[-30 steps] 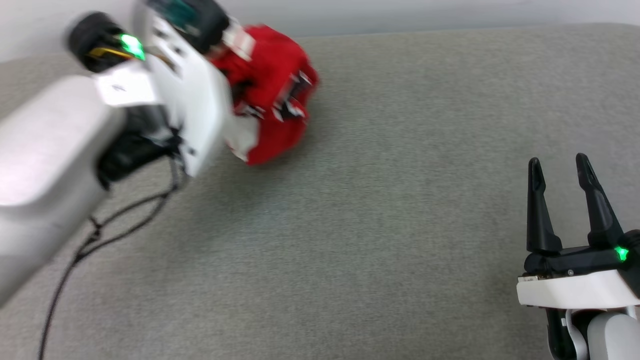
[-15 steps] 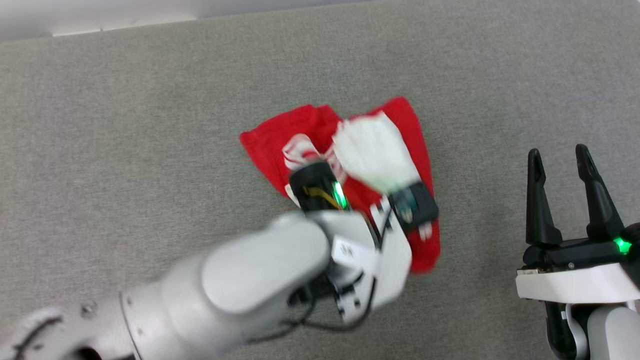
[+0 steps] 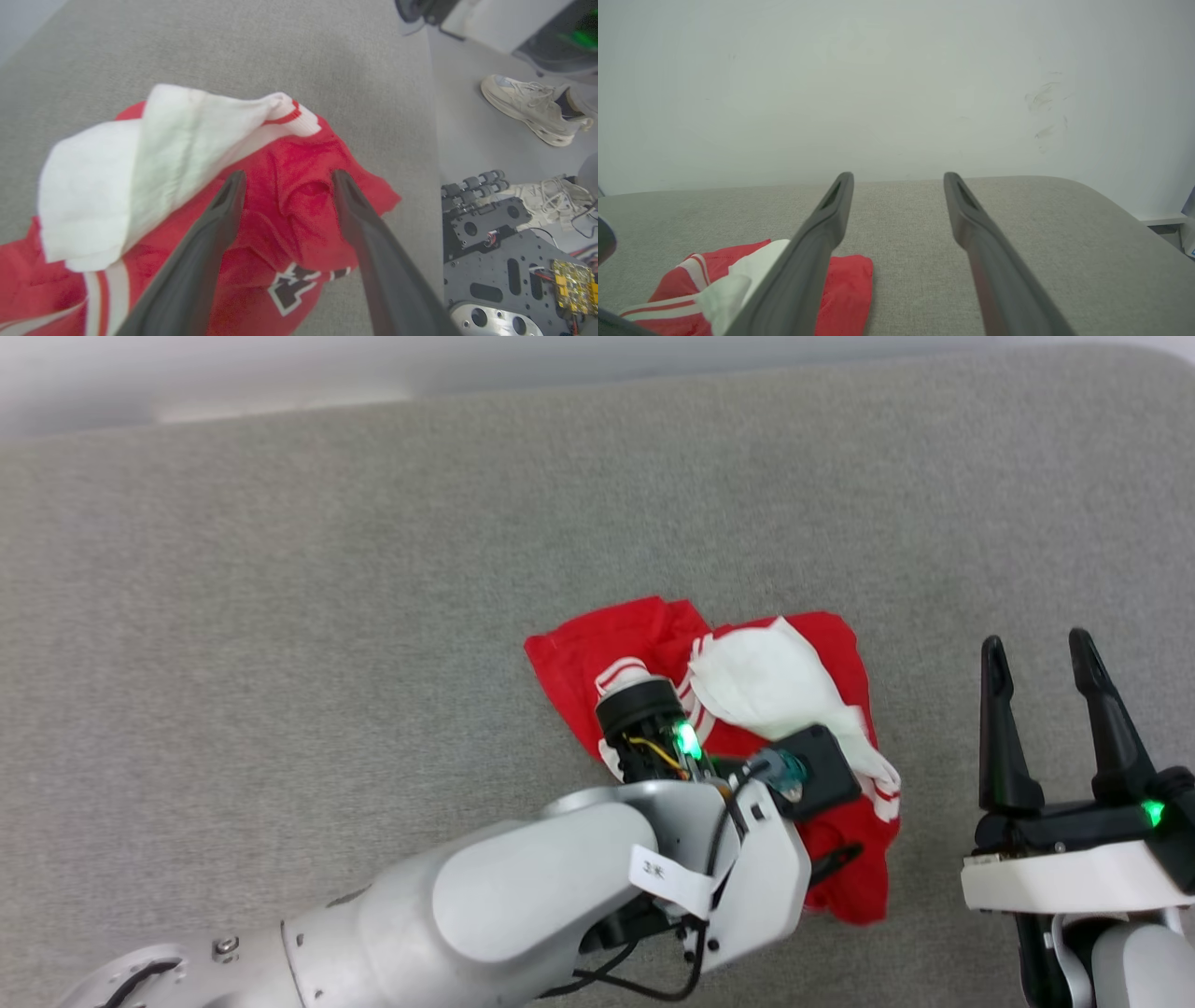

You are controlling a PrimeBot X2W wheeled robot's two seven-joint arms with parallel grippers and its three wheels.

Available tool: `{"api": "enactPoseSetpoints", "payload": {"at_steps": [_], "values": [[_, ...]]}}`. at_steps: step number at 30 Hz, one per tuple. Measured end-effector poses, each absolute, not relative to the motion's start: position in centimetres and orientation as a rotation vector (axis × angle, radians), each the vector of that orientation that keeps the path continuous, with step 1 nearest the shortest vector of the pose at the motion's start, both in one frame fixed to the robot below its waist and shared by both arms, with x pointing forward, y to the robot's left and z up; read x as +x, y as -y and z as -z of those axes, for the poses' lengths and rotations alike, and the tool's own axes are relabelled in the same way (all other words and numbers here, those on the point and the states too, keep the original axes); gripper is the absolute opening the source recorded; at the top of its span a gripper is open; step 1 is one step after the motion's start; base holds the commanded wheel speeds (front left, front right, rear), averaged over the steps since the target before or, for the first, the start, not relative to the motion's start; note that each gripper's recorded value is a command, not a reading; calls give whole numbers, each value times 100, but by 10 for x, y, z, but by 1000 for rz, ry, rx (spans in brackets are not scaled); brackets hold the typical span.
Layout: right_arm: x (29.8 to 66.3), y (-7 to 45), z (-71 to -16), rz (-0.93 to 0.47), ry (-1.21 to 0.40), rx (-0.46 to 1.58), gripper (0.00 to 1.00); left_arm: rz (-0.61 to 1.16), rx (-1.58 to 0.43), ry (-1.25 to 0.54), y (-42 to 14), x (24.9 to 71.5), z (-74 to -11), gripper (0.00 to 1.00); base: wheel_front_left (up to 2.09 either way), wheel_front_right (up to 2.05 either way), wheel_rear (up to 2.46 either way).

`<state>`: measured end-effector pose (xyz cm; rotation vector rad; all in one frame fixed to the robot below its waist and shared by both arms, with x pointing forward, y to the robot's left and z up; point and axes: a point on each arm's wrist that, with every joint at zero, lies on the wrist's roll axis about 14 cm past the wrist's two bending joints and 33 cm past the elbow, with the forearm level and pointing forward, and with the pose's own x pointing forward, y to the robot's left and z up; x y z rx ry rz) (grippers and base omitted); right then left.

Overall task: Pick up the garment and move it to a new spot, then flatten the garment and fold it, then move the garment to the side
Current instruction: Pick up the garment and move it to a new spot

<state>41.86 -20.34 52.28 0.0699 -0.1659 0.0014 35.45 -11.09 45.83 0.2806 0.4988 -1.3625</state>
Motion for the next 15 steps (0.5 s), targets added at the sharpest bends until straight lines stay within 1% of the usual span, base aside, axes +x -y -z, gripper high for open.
{"api": "enactPoseSetpoints", "payload": {"at_steps": [4,10,12,13,15], "values": [[408,201,-529,-9,177,68,100,1296,202,-320,112,375,-493,100,0,0,0],[394,193,-541,-31,205,75,100,1086,141,-96,82,410,-538,100,0,0,0],[391,189,-546,-42,217,76,100,992,120,-29,65,419,-549,100,0,0,0],[387,183,-553,-60,236,80,100,777,94,76,17,436,-561,100,0,0,0],[385,181,-555,-66,242,79,100,673,84,101,-8,441,-563,100,0,0,0]]}}
